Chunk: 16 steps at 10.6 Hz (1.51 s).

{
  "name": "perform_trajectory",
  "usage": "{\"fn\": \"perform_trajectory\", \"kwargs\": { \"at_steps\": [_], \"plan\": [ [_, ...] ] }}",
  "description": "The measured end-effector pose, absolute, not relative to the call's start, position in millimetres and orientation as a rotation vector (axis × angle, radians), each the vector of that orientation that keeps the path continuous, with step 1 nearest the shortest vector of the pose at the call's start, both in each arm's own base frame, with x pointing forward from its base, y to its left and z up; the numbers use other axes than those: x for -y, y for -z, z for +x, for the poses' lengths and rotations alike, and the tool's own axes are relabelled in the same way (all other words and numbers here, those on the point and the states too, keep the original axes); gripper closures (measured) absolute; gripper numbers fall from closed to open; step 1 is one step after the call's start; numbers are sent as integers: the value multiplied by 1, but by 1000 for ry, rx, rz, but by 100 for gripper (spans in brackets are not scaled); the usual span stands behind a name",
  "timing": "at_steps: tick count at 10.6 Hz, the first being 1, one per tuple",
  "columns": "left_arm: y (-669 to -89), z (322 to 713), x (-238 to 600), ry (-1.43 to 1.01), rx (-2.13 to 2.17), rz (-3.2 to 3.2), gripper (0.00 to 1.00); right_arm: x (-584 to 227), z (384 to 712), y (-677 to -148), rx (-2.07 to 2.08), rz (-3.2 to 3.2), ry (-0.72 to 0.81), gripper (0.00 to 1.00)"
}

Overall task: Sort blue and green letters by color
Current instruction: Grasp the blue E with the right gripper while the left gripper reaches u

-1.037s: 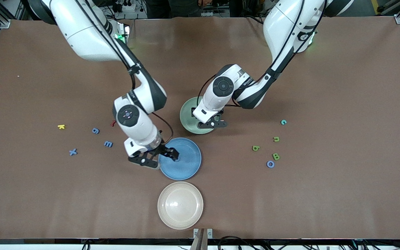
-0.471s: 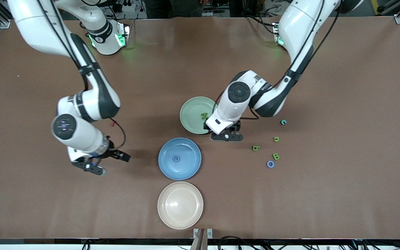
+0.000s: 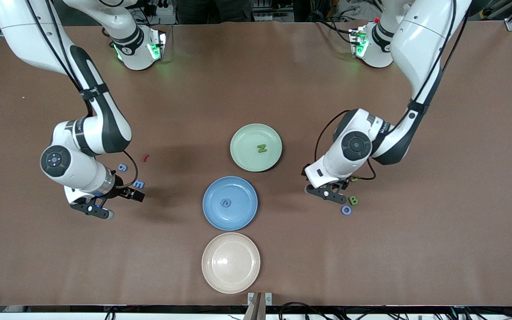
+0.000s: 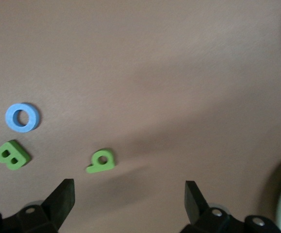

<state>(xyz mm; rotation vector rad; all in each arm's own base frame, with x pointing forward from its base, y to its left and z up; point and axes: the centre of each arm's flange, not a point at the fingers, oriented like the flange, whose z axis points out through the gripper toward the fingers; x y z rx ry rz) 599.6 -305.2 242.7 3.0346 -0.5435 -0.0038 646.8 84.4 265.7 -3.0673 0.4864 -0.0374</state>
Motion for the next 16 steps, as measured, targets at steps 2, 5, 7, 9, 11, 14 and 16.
{"fn": "perform_trajectory", "kwargs": {
  "at_steps": [2, 5, 7, 9, 11, 14, 16],
  "plan": [
    [-232, 600, 280, 37, 555, 3056, 0, -78, 620, -228, -491, -3052, 94, 0],
    [-231, 596, 236, 78, 430, 3095, 0, -67, 598, -205, -507, -3055, 74, 0],
    [-236, 590, 214, 90, 254, 3128, 0, -59, 587, -197, -520, -3053, 76, 0],
    [-237, 582, 216, 102, 94, 3145, 0, -54, 579, -188, -535, -3053, 63, 0],
    [-235, 577, 219, 112, 55, 3148, 0, -52, 575, -183, -578, -3046, 55, 0],
    [-232, 576, 216, 122, 36, 3150, 0, -60, 571, -174, -631, -3037, 29, 0],
    [-230, 576, 212, 130, 22, 3152, 0, -69, 569, -167, -648, -3032, 23, 5]
  ]
}}
